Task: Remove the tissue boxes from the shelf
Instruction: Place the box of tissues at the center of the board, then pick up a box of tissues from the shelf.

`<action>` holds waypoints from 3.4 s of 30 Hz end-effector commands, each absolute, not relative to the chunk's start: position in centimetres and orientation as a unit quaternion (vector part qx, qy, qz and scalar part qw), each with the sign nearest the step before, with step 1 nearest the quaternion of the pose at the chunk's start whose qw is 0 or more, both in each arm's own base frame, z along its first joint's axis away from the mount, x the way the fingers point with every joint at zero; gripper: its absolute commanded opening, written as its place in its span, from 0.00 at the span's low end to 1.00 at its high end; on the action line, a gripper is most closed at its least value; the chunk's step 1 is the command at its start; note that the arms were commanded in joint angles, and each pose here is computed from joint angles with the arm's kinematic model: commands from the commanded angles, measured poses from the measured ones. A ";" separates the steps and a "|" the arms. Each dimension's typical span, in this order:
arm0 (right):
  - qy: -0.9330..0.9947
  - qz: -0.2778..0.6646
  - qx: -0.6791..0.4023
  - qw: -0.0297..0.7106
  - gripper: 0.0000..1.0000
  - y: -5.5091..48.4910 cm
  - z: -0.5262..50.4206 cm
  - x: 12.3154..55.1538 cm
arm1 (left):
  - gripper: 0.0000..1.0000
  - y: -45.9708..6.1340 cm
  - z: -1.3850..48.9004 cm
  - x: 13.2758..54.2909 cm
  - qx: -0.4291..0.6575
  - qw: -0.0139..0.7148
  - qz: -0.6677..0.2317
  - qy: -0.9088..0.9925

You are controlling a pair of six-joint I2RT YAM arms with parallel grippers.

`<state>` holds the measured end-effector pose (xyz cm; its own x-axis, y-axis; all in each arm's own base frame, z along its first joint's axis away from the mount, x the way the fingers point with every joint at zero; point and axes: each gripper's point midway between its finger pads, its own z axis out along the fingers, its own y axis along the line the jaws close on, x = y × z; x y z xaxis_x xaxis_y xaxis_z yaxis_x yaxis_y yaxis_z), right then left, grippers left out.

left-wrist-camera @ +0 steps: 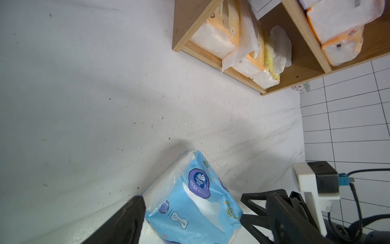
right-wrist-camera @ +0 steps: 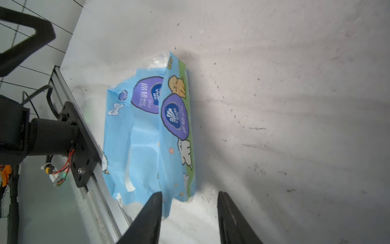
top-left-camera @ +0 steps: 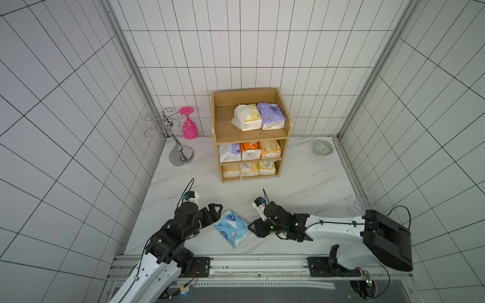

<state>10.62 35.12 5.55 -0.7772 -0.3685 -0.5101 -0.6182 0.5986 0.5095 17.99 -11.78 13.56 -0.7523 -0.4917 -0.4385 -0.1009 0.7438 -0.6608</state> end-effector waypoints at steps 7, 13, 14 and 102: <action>0.862 0.385 -0.281 0.172 0.26 38.7 6.4 10.8 | 0.93 -13.1 10.4 17.6 -0.195 0.291 -0.295 0.889; 0.861 0.386 -0.270 0.194 0.07 37.3 6.9 11.1 | 0.93 -15.4 9.1 17.6 -0.181 0.289 -0.299 0.891; 0.860 0.386 -0.267 0.199 0.06 37.1 7.1 11.1 | 0.94 -15.9 9.0 17.8 -0.178 0.289 -0.304 0.890; 0.777 0.368 -0.027 0.510 0.61 32.5 42.3 39.0 | 0.98 -13.5 33.3 32.2 -0.081 0.505 -0.349 0.785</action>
<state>38.04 32.24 40.00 -0.4996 0.2803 -0.8197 -0.3987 0.7657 0.5048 32.59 -13.15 33.31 -0.4764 -0.4914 -0.7291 0.1888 0.7527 -0.6307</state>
